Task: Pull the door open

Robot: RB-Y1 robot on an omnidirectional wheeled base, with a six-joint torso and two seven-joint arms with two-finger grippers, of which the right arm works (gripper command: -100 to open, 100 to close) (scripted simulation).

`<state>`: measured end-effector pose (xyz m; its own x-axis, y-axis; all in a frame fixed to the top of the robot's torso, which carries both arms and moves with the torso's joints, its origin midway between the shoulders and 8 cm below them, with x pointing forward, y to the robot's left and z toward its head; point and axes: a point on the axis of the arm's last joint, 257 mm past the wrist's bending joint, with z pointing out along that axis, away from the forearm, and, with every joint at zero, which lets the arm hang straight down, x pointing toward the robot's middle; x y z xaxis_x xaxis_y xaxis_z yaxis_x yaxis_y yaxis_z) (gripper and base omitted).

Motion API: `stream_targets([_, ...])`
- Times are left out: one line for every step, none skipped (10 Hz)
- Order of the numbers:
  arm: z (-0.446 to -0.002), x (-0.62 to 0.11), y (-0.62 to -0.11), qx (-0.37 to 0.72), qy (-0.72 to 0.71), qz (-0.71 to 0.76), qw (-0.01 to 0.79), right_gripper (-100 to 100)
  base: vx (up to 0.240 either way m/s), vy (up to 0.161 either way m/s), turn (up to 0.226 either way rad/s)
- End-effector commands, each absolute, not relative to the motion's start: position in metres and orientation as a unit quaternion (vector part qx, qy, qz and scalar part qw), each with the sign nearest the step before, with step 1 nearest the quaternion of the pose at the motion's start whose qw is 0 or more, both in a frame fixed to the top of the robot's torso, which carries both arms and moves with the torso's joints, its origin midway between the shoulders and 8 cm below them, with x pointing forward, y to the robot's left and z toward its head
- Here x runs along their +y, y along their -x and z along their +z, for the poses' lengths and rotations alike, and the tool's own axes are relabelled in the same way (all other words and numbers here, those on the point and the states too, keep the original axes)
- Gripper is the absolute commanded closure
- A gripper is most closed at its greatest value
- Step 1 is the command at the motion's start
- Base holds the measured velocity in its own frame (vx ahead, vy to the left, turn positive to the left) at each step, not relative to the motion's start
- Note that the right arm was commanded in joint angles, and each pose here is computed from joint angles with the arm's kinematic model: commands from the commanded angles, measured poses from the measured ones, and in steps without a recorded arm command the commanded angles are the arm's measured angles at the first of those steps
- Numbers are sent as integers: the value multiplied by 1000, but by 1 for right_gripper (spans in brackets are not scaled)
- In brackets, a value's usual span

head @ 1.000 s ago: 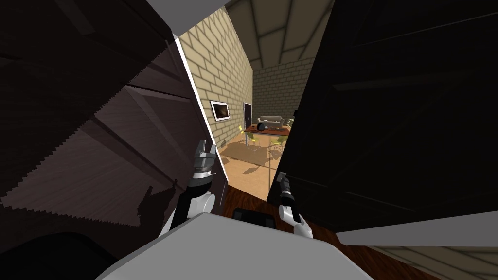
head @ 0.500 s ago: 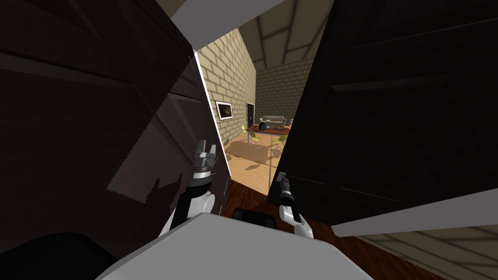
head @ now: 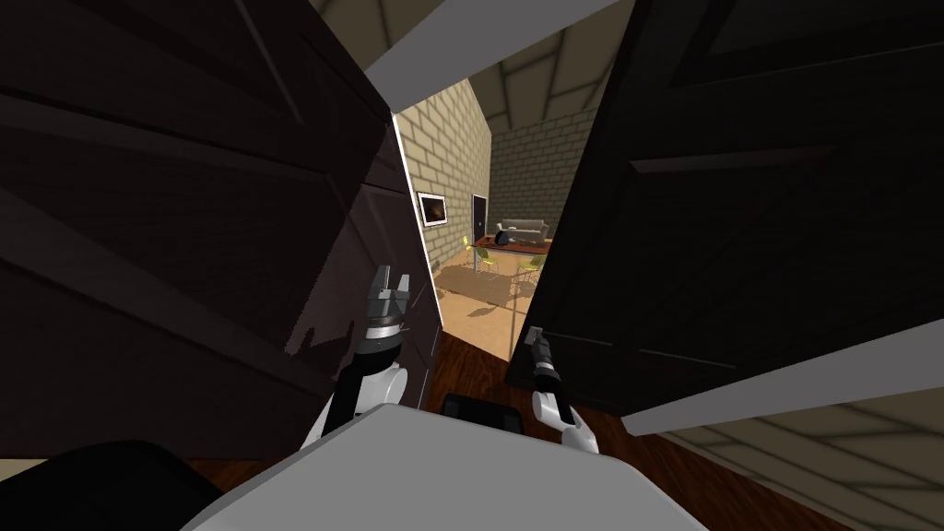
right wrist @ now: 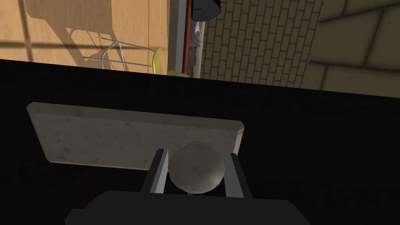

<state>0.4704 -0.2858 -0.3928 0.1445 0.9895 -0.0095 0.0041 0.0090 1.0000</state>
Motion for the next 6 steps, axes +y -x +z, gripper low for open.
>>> stream_targets([-391,-297,-471,466,-532,459,538,100,-192,1,49])
stream_targets([-390,-297,-471,469,-529,464,534,100,-195,-30,54])
stream_targets([-391,-296,-470,470,-528,467,532,100,-120,-40,42])
stream_targets([-391,-295,-470,473,-525,471,527,100,-42,-24,34])
stream_targets([-391,-294,-470,477,-522,475,523,100,12,-6,55])
stream_targets([-391,-292,-469,480,-520,479,520,100,98,15,109])
